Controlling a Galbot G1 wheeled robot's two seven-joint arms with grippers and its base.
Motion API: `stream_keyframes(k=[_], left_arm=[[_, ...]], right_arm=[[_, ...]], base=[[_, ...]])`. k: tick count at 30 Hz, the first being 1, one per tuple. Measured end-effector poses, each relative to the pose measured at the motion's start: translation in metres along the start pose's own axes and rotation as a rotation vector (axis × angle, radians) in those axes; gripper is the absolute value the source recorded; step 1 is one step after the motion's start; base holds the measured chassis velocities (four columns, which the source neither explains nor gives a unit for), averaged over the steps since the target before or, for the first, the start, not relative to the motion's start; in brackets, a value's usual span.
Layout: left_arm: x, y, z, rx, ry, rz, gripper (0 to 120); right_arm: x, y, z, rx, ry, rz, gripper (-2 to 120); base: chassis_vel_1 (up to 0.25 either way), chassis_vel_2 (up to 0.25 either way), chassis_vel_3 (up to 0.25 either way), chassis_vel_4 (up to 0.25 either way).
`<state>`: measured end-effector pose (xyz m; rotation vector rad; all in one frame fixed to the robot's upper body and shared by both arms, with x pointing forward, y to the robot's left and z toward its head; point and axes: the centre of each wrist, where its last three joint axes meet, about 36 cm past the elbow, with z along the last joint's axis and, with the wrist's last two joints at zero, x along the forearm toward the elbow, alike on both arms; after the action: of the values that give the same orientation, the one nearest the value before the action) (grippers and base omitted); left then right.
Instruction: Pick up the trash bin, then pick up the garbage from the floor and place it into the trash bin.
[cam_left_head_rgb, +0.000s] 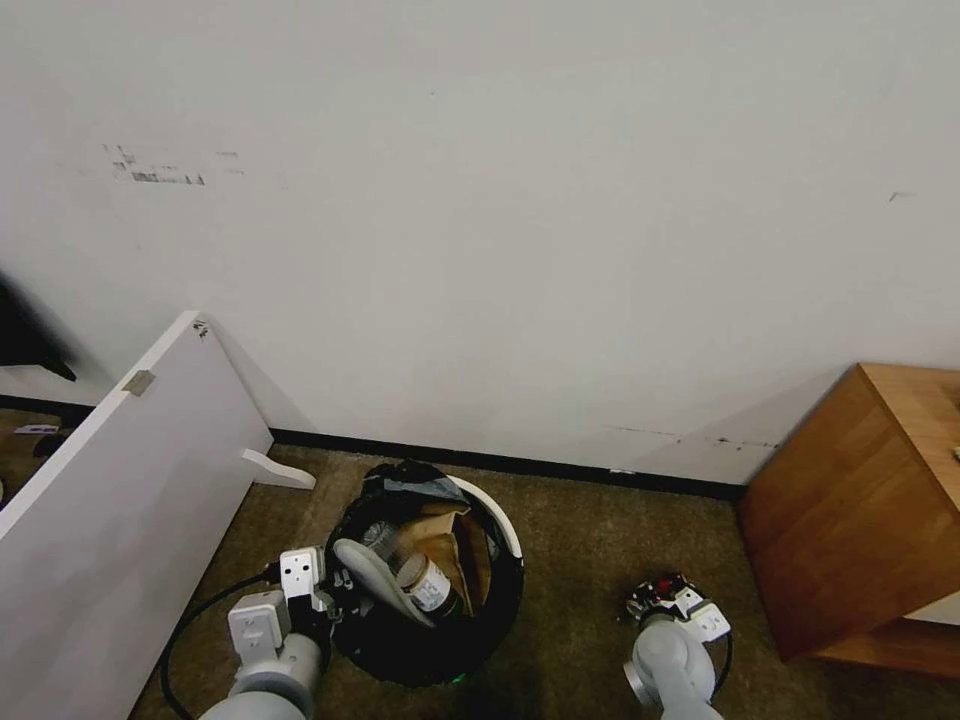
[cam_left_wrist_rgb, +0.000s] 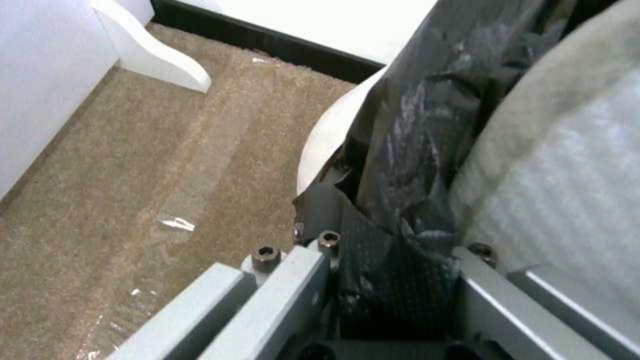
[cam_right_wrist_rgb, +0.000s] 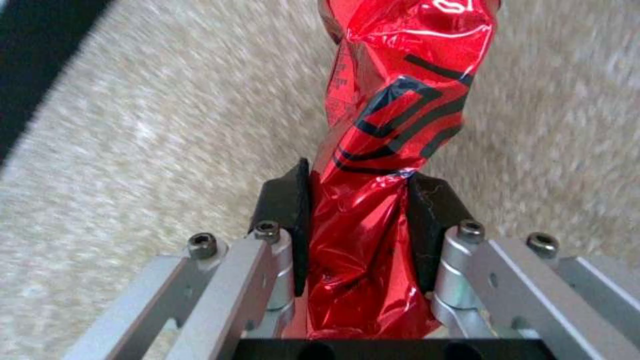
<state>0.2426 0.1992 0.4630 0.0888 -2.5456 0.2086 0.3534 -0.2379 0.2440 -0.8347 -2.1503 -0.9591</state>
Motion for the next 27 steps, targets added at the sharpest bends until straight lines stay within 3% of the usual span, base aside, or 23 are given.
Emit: stream_keyframes(k=[20,27], left_arm=[[-0.004,-0.003,0.002,-0.008,0.011,0.008,0],[-0.008,-0.003,0.007,-0.029,0.031,0.015,0]], right_arm=[[0.083,0.013,-0.061,0.077,-0.091,-0.150,26],[0.113,0.013,-0.070,0.153,-0.104,-0.235,26]], base=[[0.000,0.000,0.000,0.000],[0.000,0.000,0.000,0.000]])
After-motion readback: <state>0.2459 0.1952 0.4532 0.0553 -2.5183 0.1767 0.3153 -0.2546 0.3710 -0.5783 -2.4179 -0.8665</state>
